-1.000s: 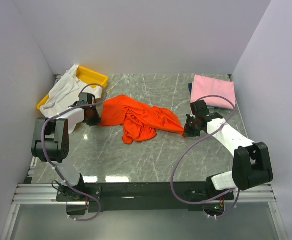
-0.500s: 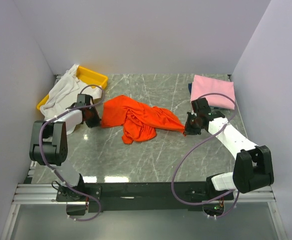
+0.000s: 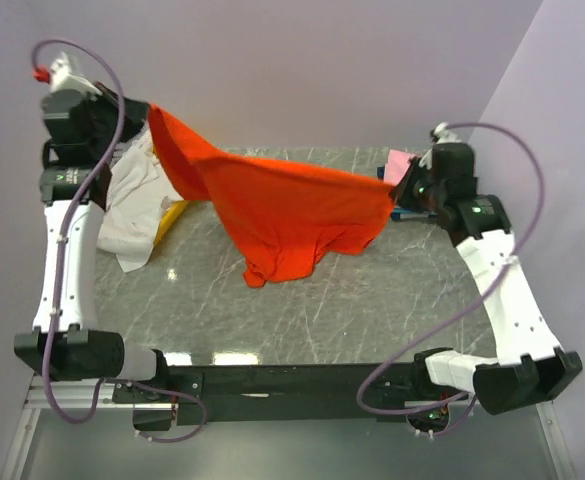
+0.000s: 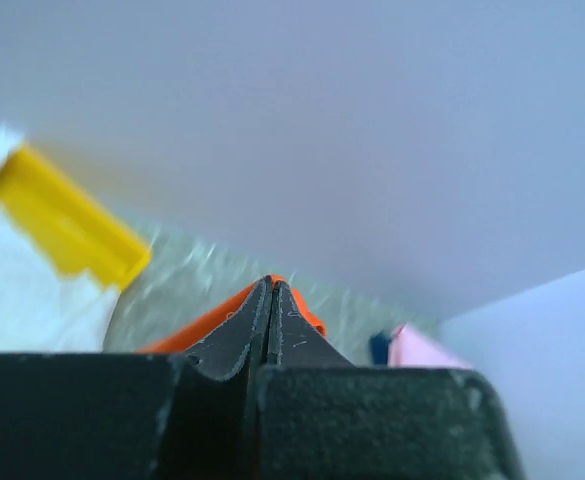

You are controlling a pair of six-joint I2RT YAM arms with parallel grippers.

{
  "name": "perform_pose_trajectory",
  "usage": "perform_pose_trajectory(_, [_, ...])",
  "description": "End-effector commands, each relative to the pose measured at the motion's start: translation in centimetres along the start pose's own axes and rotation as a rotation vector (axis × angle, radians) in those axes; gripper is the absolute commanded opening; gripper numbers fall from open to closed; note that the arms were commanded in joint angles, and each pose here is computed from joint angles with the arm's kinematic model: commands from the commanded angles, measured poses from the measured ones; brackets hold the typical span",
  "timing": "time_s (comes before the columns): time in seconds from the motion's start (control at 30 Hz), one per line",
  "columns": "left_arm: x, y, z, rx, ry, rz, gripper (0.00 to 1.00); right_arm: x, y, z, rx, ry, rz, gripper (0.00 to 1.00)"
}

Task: Fold and stack the t-shirts
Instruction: Flatten the tshirt out

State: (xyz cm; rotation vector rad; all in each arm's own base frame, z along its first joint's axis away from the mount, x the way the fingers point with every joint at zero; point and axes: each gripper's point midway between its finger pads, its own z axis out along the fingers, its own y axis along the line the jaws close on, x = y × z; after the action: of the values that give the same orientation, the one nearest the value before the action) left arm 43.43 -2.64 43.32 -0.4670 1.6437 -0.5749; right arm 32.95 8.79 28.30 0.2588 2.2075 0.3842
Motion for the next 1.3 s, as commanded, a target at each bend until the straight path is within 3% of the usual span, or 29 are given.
perform_pose_trajectory(0.0, [-6.7,-5.4,-4.2,0.139,-0.185,-0.013,0.00,-7.3,2.1,-7.1,-0.057,-0.278,-0.058,0.00])
perform_pose_trajectory(0.13, [-12.3,-10.0,-10.1,0.248,-0.397,0.005,0.00,-12.2,3.6,-13.9,-0.110,-0.536,-0.104,0.00])
perform_pose_trajectory(0.27, [-16.1,-13.4,-15.7,0.322,-0.544,0.029,0.00,-14.4,4.7,-20.4,-0.177,-0.734,-0.137,0.00])
perform_pose_trajectory(0.43, [-17.7,-16.0,-18.3,0.413,-0.594,0.040,0.00,-16.0,5.1,-24.5,-0.193,-0.850,-0.147,0.00])
perform_pose_trajectory(0.57, [-16.4,-16.0,-14.6,0.470,-0.518,0.004,0.01,-16.3,4.6,-21.1,-0.139,-0.796,-0.154,0.00])
perform_pose_trajectory(0.8, [-11.4,-13.8,-2.2,0.482,-0.284,-0.047,0.01,-16.2,2.6,-10.0,-0.012,-0.614,-0.161,0.00])
perform_pose_trajectory(0.9, [-9.9,-13.7,0.5,0.467,-0.223,-0.047,0.00,-16.7,2.7,-8.4,-0.003,-0.559,-0.146,0.00])
perform_pose_trajectory(1.07, [-10.5,-14.1,0.1,0.476,-0.255,-0.055,0.00,-17.6,3.6,-10.0,-0.037,-0.608,-0.157,0.00])
perform_pose_trajectory(1.27, [-12.9,-15.2,-3.7,0.494,-0.364,-0.063,0.00,-17.5,4.6,-13.8,-0.112,-0.687,-0.149,0.00])
